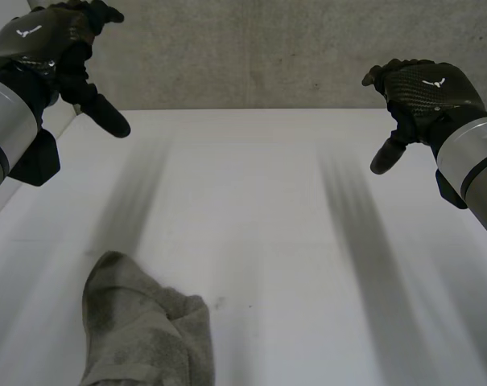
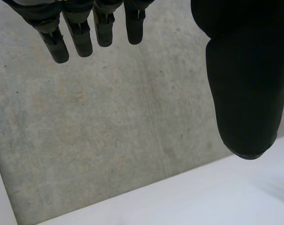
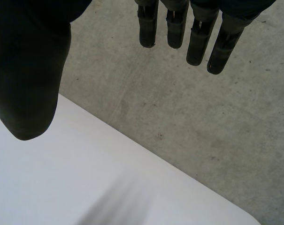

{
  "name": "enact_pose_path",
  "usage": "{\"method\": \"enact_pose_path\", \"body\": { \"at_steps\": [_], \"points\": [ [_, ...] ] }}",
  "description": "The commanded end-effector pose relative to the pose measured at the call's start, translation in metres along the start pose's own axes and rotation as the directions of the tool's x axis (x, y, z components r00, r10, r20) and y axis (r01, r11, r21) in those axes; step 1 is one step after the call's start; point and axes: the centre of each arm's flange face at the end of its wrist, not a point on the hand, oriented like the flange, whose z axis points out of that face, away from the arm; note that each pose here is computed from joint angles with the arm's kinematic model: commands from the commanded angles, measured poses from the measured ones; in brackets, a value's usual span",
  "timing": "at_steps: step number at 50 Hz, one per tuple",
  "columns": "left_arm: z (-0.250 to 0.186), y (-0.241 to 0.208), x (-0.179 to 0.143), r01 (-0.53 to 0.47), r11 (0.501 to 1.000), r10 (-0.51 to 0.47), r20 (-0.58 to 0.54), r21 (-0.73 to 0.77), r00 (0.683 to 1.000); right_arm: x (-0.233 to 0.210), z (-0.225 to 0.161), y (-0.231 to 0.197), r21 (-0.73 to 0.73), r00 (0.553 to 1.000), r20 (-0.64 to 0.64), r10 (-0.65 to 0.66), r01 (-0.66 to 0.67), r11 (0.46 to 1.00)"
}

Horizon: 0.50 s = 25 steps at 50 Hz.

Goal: Fold the towel.

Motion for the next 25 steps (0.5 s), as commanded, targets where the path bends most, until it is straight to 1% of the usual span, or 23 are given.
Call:
{"method": "enact_pose_path", "body": {
  "at_steps": [1, 3, 4, 5, 6, 7, 8, 9, 11, 12, 13, 14, 16, 17, 19, 20, 21, 22, 24, 25],
  "points": [
    [-0.004, 0.013, 0.005, -0.195, 0.979, 0.191, -0.072, -0.062, 0.979, 0.001, 0.000, 0.000, 0.001, 1.000, -0.002, -0.001, 0.001, 1.000],
    [-0.011, 0.031, 0.007, -0.275, 0.952, 0.257, -0.141, -0.133, 0.956, 0.001, 0.001, -0.001, 0.003, 1.000, -0.002, -0.002, 0.002, 1.000],
    [-0.011, 0.031, 0.008, -0.276, 0.952, 0.257, -0.141, -0.133, 0.956, 0.001, 0.001, 0.000, 0.003, 1.000, -0.002, -0.001, 0.001, 1.000],
    [-0.015, 0.041, 0.009, -0.305, 0.937, 0.274, -0.183, -0.170, 0.944, 0.001, 0.002, 0.000, 0.003, 1.000, -0.001, -0.003, 0.003, 1.000],
    [-0.015, 0.041, 0.009, -0.305, 0.937, 0.274, -0.183, -0.171, 0.944, 0.001, 0.002, 0.000, 0.003, 1.000, -0.001, -0.003, 0.003, 1.000],
    [-0.018, 0.053, 0.011, -0.328, 0.922, 0.281, -0.225, -0.208, 0.933, 0.000, 0.003, 0.002, -0.004, 1.000, 0.008, -0.010, 0.010, 1.000],
    [-0.021, 0.067, 0.012, -0.349, 0.904, 0.280, -0.274, -0.246, 0.920, -0.002, 0.005, 0.006, -0.015, 0.999, 0.022, -0.027, 0.027, 1.000],
    [-0.021, 0.067, 0.012, -0.349, 0.904, 0.280, -0.274, -0.246, 0.920, -0.002, 0.005, 0.006, -0.015, 0.999, 0.022, -0.027, 0.027, 1.000],
    [-0.028, 0.089, 0.012, -0.379, 0.877, 0.268, -0.354, -0.295, 0.896, -0.004, 0.006, 0.010, -0.025, 0.998, 0.040, -0.044, 0.045, 0.999],
    [-0.028, 0.089, 0.012, -0.379, 0.877, 0.268, -0.355, -0.295, 0.896, -0.007, 0.008, 0.014, -0.034, 0.996, 0.065, -0.065, 0.068, 0.997],
    [-0.032, 0.098, 0.011, -0.391, 0.865, 0.258, -0.388, -0.315, 0.885, -0.010, 0.010, 0.020, -0.047, 0.992, 0.091, -0.088, 0.093, 0.995],
    [-0.032, 0.098, 0.011, -0.391, 0.865, 0.258, -0.389, -0.315, 0.884, -0.010, 0.010, 0.020, -0.047, 0.992, 0.091, -0.089, 0.093, 0.995],
    [-0.037, 0.115, 0.005, -0.412, 0.839, 0.244, -0.432, -0.354, 0.868, -0.015, 0.014, 0.031, -0.072, 0.982, 0.136, -0.128, 0.139, 0.988],
    [-0.037, 0.115, 0.005, -0.412, 0.839, 0.244, -0.432, -0.354, 0.868, -0.015, 0.014, 0.031, -0.072, 0.982, 0.136, -0.128, 0.139, 0.988],
    [-0.046, 0.131, 0.001, -0.437, 0.814, 0.230, -0.477, -0.384, 0.848, -0.017, 0.015, 0.035, -0.077, 0.978, 0.153, -0.142, 0.155, 0.985],
    [-0.046, 0.131, 0.001, -0.437, 0.813, 0.230, -0.477, -0.384, 0.848, -0.018, 0.017, 0.038, -0.080, 0.974, 0.165, -0.153, 0.168, 0.982],
    [-0.051, 0.137, 0.001, -0.454, 0.802, 0.228, -0.503, -0.389, 0.834, -0.019, 0.017, 0.040, -0.084, 0.972, 0.174, -0.157, 0.173, 0.981],
    [-0.051, 0.137, 0.001, -0.454, 0.802, 0.228, -0.504, -0.389, 0.833, -0.019, 0.017, 0.040, -0.084, 0.972, 0.174, -0.157, 0.174, 0.981],
    [-0.062, 0.148, 0.002, -0.491, 0.777, 0.226, -0.553, -0.395, 0.802, -0.021, 0.022, 0.049, -0.107, 0.970, 0.190, -0.153, 0.176, 0.979],
    [-0.062, 0.149, 0.002, -0.491, 0.777, 0.226, -0.553, -0.395, 0.802, -0.021, 0.022, 0.050, -0.107, 0.970, 0.190, -0.153, 0.176, 0.979]
  ]
}}
